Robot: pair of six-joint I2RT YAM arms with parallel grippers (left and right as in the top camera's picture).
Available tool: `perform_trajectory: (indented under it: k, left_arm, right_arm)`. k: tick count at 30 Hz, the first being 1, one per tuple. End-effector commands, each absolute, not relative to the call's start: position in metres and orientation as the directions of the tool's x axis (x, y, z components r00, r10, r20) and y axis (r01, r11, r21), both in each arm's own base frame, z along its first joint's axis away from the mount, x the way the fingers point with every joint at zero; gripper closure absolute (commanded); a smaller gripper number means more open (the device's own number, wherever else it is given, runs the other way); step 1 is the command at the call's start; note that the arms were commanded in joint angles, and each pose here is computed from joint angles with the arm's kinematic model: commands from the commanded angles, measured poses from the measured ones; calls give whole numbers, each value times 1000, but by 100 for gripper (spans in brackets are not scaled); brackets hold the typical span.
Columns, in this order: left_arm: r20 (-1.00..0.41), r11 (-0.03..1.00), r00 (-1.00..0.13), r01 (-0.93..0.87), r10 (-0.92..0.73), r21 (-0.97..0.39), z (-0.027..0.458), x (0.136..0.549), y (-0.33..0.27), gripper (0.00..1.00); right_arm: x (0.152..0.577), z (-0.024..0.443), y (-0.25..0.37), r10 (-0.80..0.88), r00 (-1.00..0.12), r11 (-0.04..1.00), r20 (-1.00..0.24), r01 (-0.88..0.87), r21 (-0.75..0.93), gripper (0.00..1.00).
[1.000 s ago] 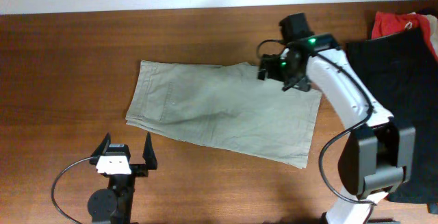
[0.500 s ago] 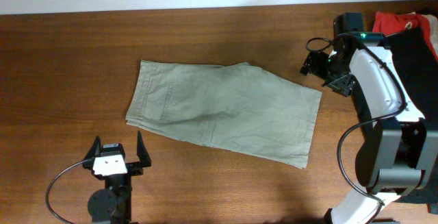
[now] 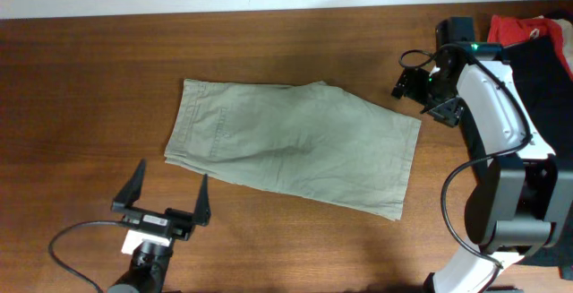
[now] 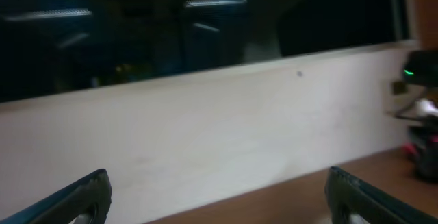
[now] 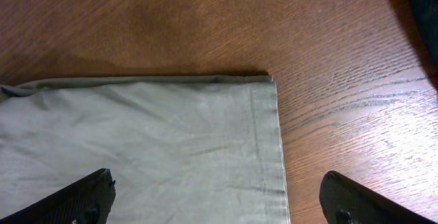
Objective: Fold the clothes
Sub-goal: 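Reach the left gripper to the pants' left end and grasp it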
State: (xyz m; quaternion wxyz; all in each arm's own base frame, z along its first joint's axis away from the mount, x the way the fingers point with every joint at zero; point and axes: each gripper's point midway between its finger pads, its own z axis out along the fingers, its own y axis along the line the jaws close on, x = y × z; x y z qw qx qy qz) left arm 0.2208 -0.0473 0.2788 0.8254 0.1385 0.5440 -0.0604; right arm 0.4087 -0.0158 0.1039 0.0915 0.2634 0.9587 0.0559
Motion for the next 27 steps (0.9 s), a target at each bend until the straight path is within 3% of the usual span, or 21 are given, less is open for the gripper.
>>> perform_trajectory:
  k: [1, 3, 6, 7, 10, 13, 16, 21, 27]
  left_arm:
    - [-937, 907, 345, 378, 48, 186, 306, 228, -68, 1]
    - [-976, 908, 212, 399, 42, 126, 315, 255, -66, 1]
    - [-980, 899, -197, 432, 24, -65, 298, 311, -67, 1]
    - [-958, 897, -287, 429, 19, -110, 292, 324, -67, 1]
    - [-862, 897, -507, 383, 7, -218, 264, 361, -64, 1]
    - [-630, 956, -771, 108, -92, -271, 210, 403, -22, 1]
    - [-462, 954, -878, 23, -124, -299, 157, 430, -8, 1]
    - [-242, 949, -958, -78, -157, -307, 63, 426, 8, 1]
    - [-145, 953, -979, -98, -144, -286, 21, 414, 27, 1]
  right_arm:
    - [406, 104, -12, 512, -848, 857, -140, 491, 158, 1]
    - [406, 104, -12, 512, -848, 857, -140, 491, 158, 1]
    - [406, 104, -12, 512, -848, 857, -139, 491, 158, 1]
    - [406, 104, -12, 512, -848, 857, -139, 491, 158, 1]
    - [406, 104, -12, 512, -848, 857, -138, 491, 157, 1]
    - [405, 104, -12, 511, -848, 857, -137, 491, 156, 1]
    - [406, 104, -12, 511, -848, 857, -137, 491, 156, 1]
    - [405, 104, -13, 470, -870, 880, -145, 451, 147, 1]
    - [406, 104, -13, 468, -871, 881, -146, 449, 147, 1]
